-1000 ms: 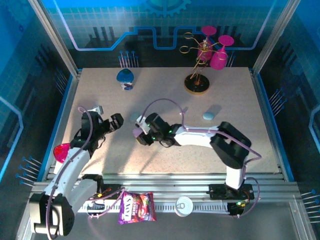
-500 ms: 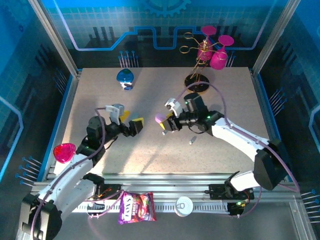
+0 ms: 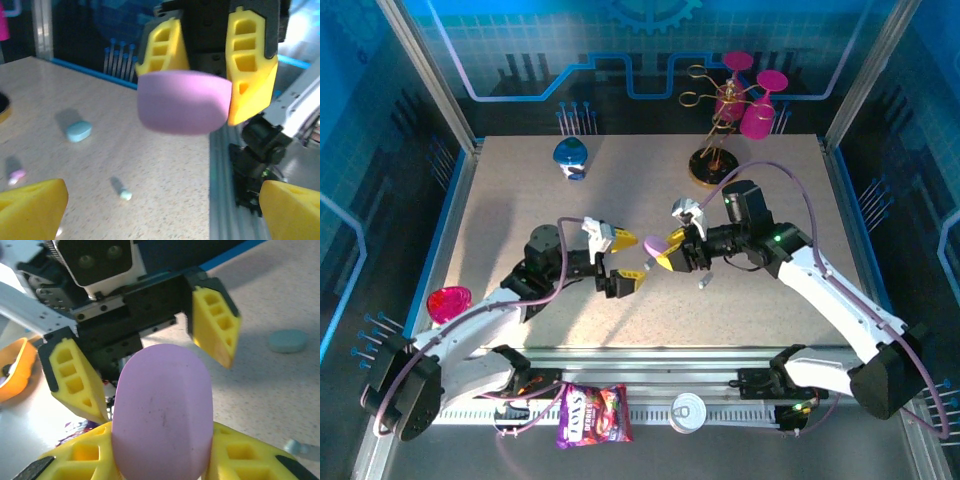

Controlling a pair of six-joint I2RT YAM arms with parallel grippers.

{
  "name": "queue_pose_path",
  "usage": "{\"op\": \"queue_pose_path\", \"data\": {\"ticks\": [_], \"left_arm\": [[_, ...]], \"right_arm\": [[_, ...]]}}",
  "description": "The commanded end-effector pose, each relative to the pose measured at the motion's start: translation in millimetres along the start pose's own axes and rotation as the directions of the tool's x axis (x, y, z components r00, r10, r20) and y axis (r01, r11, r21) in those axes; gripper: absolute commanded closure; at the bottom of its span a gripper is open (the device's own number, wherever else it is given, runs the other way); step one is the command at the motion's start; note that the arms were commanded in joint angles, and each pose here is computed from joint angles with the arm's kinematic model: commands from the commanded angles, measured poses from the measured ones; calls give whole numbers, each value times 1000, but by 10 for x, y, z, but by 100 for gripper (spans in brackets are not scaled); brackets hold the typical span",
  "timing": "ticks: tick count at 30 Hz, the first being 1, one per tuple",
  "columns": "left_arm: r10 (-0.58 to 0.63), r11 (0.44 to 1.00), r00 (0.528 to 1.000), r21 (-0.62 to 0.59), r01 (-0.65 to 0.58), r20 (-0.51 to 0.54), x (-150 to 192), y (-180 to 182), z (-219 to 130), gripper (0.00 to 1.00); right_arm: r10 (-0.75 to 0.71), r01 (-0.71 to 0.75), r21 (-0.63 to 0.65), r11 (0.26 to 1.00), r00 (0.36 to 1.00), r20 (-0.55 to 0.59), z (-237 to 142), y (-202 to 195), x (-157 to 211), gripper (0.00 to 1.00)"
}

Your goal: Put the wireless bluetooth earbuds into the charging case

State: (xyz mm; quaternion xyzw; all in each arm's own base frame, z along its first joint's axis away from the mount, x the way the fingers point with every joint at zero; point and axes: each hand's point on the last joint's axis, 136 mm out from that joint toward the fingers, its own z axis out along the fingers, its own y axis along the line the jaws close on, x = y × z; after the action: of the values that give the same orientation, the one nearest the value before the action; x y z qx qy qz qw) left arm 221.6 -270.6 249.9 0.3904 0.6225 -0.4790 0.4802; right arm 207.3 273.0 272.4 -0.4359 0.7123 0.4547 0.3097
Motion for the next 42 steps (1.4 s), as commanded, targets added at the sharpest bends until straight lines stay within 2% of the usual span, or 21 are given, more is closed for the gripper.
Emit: {"op": "queue_pose_path", "data": {"ticks": [1, 9, 24, 38, 42], "left_arm": [[102, 978, 994, 177, -109, 45, -252, -337, 44, 4], [95, 961, 995, 258, -103, 42, -290, -537, 25, 17], [55, 962, 997, 264, -66, 50, -380, -543, 56, 46], [29, 961, 998, 274, -41, 47, -393, -542, 75, 50], [21, 958, 999, 284, -33, 46, -390, -546, 84, 54]], "right_arm": [[-48, 46, -103, 994, 999, -17, -44, 334, -58, 80], [-92, 83, -106, 991, 993, -75, 22, 403, -36, 80], [-115, 106, -103, 989, 990, -77, 75, 375, -42, 81], [-159, 156, -45, 987, 983, -89, 73, 294, 17, 84], [-166, 163, -36, 986, 981, -99, 83, 275, 44, 84]]}}
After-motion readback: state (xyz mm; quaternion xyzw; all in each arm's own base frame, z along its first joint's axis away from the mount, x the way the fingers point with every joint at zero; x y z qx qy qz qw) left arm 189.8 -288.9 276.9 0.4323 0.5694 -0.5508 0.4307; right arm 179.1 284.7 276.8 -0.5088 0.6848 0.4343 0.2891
